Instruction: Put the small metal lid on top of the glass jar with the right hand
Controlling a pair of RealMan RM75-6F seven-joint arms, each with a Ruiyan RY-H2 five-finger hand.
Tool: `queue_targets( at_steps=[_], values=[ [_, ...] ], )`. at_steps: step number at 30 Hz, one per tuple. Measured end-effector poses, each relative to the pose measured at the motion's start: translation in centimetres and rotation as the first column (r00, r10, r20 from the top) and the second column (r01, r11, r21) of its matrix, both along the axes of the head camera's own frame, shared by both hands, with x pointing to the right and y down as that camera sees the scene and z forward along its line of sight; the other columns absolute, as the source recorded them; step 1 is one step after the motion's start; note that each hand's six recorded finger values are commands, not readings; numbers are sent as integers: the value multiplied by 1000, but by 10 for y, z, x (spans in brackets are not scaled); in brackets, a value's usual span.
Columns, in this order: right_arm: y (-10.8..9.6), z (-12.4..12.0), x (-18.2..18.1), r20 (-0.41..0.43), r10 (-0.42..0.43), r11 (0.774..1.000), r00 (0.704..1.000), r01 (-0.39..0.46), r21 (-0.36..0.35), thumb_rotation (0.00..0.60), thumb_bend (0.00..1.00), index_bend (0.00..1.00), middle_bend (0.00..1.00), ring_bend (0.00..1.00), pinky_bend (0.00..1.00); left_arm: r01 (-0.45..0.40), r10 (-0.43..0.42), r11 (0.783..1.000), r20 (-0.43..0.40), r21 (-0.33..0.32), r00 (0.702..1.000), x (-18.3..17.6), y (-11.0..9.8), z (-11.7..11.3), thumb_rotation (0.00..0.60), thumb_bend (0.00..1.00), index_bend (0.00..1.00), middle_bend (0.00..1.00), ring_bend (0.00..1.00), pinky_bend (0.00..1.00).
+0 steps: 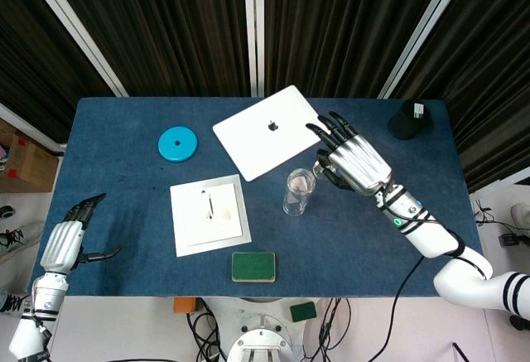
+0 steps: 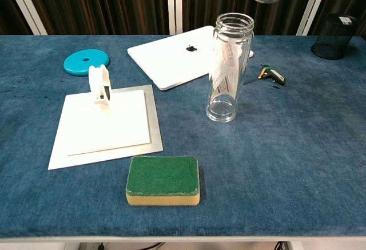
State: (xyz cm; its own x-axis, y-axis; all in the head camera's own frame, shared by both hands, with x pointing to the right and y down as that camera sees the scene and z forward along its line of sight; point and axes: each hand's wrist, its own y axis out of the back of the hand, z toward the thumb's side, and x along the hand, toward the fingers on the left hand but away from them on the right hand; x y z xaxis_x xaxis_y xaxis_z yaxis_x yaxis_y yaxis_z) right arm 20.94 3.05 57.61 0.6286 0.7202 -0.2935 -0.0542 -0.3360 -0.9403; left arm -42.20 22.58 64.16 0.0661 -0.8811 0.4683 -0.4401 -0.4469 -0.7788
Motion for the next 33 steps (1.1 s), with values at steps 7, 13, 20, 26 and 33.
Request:
queue_targets(
  at_steps=[7, 13, 20, 26, 33],
  values=[
    [2, 8, -10, -6, -22, 1000, 1000, 22, -17, 600, 442, 635, 69, 0, 0, 1, -1, 1000, -1, -3, 1000, -1, 0, 1, 536, 82, 94, 115, 91, 133],
    [1, 12, -19, -9, -38, 999, 999, 38, -26, 600, 438, 635, 69, 0, 0, 8, -8, 1000, -1, -8, 1000, -2, 3, 2, 535, 82, 93, 115, 91, 133],
    [2, 15, -29, -9, -61, 998, 998, 60, -31, 600, 438, 635, 70, 0, 0, 12, -12, 1000, -4, -3, 1000, -3, 2, 2, 534, 82, 94, 115, 91, 133],
    [5, 19, -35, -15, -80, 996, 997, 80, -36, 600, 437, 635, 72, 0, 0, 17, -17, 1000, -6, -10, 1000, -5, 4, 3, 536, 82, 94, 114, 91, 133],
    [6, 21, -41, -15, -91, 995, 996, 91, -43, 600, 437, 635, 72, 0, 0, 35, -35, 999, -12, -1, 999, -9, 4, 2, 536, 83, 94, 115, 91, 133]
  ],
)
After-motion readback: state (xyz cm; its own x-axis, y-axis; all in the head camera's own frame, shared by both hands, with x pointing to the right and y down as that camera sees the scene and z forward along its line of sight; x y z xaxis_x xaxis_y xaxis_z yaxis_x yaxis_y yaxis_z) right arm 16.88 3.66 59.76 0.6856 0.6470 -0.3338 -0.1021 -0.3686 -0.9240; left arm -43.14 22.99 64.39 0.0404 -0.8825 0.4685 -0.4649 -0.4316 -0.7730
